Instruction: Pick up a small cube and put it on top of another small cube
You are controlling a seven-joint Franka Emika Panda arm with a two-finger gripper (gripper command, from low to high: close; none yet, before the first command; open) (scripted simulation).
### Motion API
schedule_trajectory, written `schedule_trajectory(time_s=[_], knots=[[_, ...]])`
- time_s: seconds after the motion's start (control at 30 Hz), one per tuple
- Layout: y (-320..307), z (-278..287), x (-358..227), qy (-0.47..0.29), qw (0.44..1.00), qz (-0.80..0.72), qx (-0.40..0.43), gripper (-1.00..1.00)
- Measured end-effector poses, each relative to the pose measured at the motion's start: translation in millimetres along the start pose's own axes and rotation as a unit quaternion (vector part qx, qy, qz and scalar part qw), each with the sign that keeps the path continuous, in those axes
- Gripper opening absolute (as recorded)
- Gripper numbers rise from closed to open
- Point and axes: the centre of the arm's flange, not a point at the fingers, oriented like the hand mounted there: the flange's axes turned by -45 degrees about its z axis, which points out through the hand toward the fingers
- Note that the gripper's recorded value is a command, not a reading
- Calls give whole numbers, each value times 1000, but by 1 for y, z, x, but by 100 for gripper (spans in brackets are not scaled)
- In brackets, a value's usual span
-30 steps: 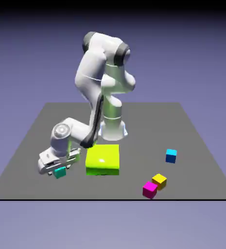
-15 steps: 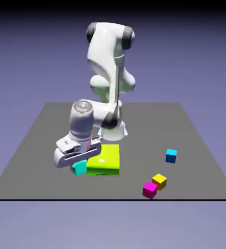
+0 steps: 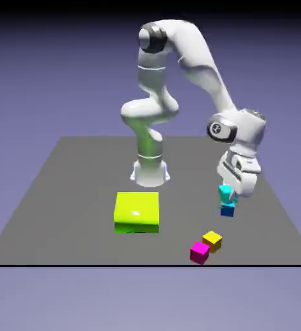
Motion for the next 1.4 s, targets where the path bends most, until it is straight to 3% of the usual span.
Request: schedule_trajectory(time_s=[0.17, 0.3, 0.5, 0.67, 0.87, 1.1, 1.4], knots=[[-114, -9, 107, -26, 970, -239, -45, -100], [-181, -31, 168, -21, 936, -341, -79, -100], [-256, -48, 211, -17, 894, -433, -110, -100], [-283, -52, 221, -16, 878, -463, -120, -100], [-271, -50, 217, -17, 885, -450, -116, -100], [-206, -37, 184, -20, 923, -373, -89, -100], [-81, 7, 63, -28, 984, -174, -24, -100]])
